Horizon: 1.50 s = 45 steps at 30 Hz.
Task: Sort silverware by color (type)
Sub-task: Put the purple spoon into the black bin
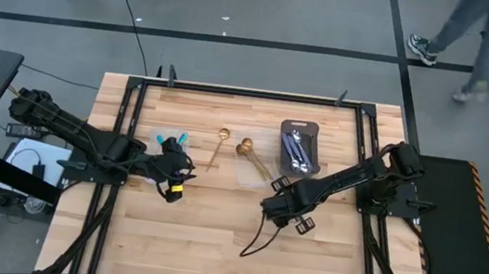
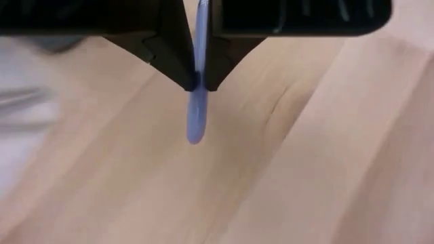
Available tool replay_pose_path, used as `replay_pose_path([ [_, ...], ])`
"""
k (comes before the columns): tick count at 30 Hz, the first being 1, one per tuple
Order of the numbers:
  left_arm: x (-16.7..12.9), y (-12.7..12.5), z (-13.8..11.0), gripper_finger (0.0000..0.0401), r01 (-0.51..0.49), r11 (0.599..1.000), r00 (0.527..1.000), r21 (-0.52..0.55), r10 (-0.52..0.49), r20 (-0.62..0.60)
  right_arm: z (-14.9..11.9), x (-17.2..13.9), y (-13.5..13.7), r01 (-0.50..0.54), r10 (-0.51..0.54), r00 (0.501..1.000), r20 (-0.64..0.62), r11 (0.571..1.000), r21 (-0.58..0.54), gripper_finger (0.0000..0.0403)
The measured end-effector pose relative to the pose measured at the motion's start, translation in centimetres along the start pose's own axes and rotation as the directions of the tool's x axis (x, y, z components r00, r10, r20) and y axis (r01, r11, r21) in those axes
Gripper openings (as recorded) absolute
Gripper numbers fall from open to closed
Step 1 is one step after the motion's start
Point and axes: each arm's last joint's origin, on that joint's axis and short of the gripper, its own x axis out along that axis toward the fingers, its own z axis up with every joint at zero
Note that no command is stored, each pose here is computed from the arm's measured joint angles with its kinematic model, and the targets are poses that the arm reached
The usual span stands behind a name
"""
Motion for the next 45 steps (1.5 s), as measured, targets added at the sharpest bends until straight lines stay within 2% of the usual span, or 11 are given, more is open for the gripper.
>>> replay_pose_path([
  [5,0.1,0.0,0.3,0.0130,0.002,0.997,1.000,0.073,-0.004,0.024,1.4,-2.0,-0.7,0.023,-0.025,0.997,0.072,0.999,0.027,0.0009],
  [16,0.0,-0.3,1.1,0.0130,0.032,0.999,0.995,0.032,-0.035,0.097,2.2,-3.1,-1.1,0.028,-0.042,0.991,0.125,0.994,0.110,0.0005],
  [23,0.3,-0.5,1.0,0.0130,0.042,0.999,0.995,0.023,-0.043,0.086,2.5,-3.1,-1.2,0.030,-0.052,0.987,0.154,0.990,0.138,0.0005],
  [27,3.0,-1.7,-0.4,0.0130,0.054,0.998,0.998,0.020,-0.055,0.021,2.6,-3.1,-1.2,0.032,-0.055,0.985,0.165,0.990,0.140,0.0005],
  [31,5.9,-3.5,-1.1,0.0130,0.083,0.996,0.996,0.028,-0.084,0.039,2.8,-3.2,-1.3,0.035,-0.061,0.982,0.180,0.989,0.144,0.0005],
  [35,8.5,-5.1,-1.6,0.0130,0.110,0.992,0.990,0.057,-0.114,0.088,2.9,-3.2,-1.3,0.039,-0.068,0.979,0.194,0.988,0.147,0.0005],
  [41,12.2,-7.0,-2.5,0.0131,0.164,0.986,0.966,0.019,-0.165,0.198,2.9,-3.2,-1.4,0.039,-0.069,0.978,0.198,0.987,0.155,0.0005],
  [45,14.3,-7.5,-2.6,0.0154,0.166,0.986,0.958,-0.003,-0.161,0.236,3.0,-3.2,-1.4,0.037,-0.072,0.976,0.204,0.985,0.168,0.0005],
])
